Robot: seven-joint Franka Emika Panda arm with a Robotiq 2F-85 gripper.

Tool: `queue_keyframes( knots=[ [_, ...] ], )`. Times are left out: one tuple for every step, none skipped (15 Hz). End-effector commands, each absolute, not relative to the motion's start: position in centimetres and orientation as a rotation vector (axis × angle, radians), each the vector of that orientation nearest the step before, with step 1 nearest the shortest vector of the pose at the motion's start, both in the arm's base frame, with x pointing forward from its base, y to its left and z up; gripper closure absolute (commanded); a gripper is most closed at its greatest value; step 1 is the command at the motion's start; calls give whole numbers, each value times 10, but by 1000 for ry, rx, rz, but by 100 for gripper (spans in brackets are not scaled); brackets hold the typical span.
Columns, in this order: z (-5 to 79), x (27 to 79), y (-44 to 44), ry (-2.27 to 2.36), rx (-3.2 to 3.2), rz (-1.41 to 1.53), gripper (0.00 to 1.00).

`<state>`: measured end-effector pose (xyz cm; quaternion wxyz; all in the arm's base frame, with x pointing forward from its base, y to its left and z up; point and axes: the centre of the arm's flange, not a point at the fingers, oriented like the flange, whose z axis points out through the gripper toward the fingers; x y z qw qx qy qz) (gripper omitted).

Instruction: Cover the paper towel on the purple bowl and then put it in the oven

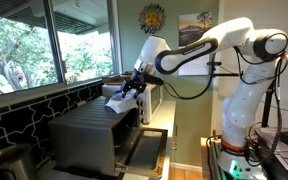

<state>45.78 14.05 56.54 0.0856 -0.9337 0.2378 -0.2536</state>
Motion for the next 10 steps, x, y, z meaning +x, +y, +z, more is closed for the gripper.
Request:
queue_keyframes(
  knots=[
    [564, 459, 142, 719, -2810, -710, 46],
    [563, 459, 141, 722, -2820, -700, 55],
    [562, 458, 140, 727, -2834, -687, 62],
    [561, 458, 139, 730, -2842, -677, 69],
    [561, 458, 139, 734, -2852, -667, 78],
    [560, 458, 138, 736, -2859, -658, 84],
    [560, 458, 138, 738, -2863, -647, 92],
    [560, 458, 138, 740, -2868, -639, 99],
    [562, 459, 138, 741, -2867, -639, 100],
    [564, 459, 138, 740, -2865, -635, 100]
  ],
)
